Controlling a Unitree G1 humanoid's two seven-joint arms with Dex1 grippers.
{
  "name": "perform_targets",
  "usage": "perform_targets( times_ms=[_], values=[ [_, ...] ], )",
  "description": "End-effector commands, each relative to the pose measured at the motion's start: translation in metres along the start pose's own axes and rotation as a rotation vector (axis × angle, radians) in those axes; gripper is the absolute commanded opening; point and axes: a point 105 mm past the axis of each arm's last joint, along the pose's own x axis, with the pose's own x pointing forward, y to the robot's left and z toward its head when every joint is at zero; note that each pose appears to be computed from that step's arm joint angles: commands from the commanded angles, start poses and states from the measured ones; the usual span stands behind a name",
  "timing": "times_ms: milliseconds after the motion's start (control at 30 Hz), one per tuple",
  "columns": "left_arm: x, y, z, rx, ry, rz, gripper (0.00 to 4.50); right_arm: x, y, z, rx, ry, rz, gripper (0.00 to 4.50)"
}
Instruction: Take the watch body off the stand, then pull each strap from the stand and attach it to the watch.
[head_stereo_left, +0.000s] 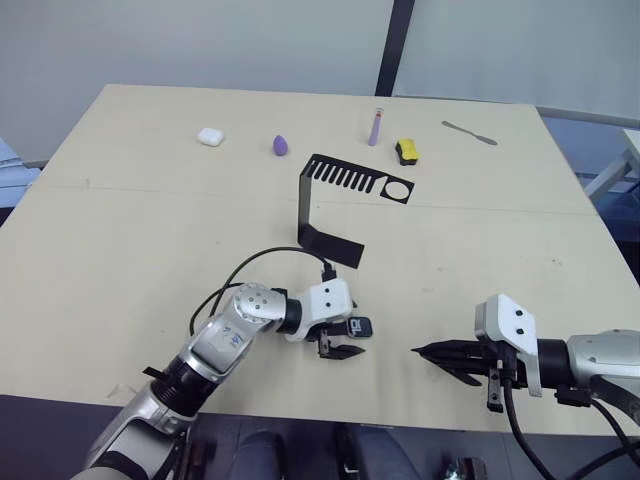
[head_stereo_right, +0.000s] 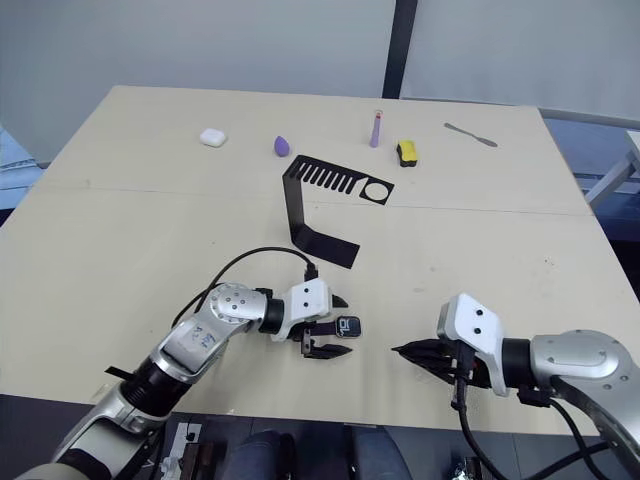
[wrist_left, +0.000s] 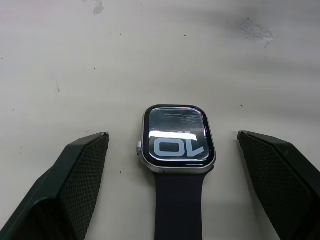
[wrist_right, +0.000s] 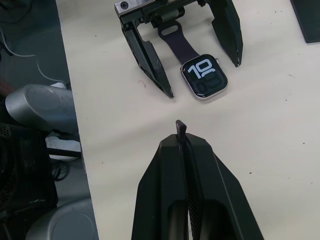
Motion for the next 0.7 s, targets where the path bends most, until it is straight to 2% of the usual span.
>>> perform_targets(
  times_ms=[33, 167, 267, 333, 533, 700],
  values=[
    [0.002, -0.004, 0.002, -0.006, -0.006, -0.021, 3.56, 0.002, 0.004, 0.007, -0.028, -0.02, 0.009, 0.0],
    [0.0, -0.004, 0.001, -0.044, -0.009, -0.045, 1.6, 0.003, 0.002, 0.007, -0.037, -0.022, -0.004, 0.0],
    [-0.005, -0.003, 0.0, -0.119, -0.015, -0.083, 1.58, 0.004, -0.002, 0.01, -0.079, -0.026, -0.038, 0.0],
    [-0.013, 0.001, 0.001, -0.223, -0.026, -0.123, 1.58, 0.005, -0.005, 0.016, -0.115, -0.042, -0.065, 0.0],
    [-0.043, 0.008, 0.017, -0.646, -0.16, -0.325, 1.58, 0.013, -0.006, 0.038, -0.241, -0.095, -0.107, 0.0],
    [-0.056, 0.019, 0.022, -0.844, -0.231, -0.381, 1.58, 0.027, -0.002, 0.057, -0.395, -0.121, -0.126, 0.0]
  ],
)
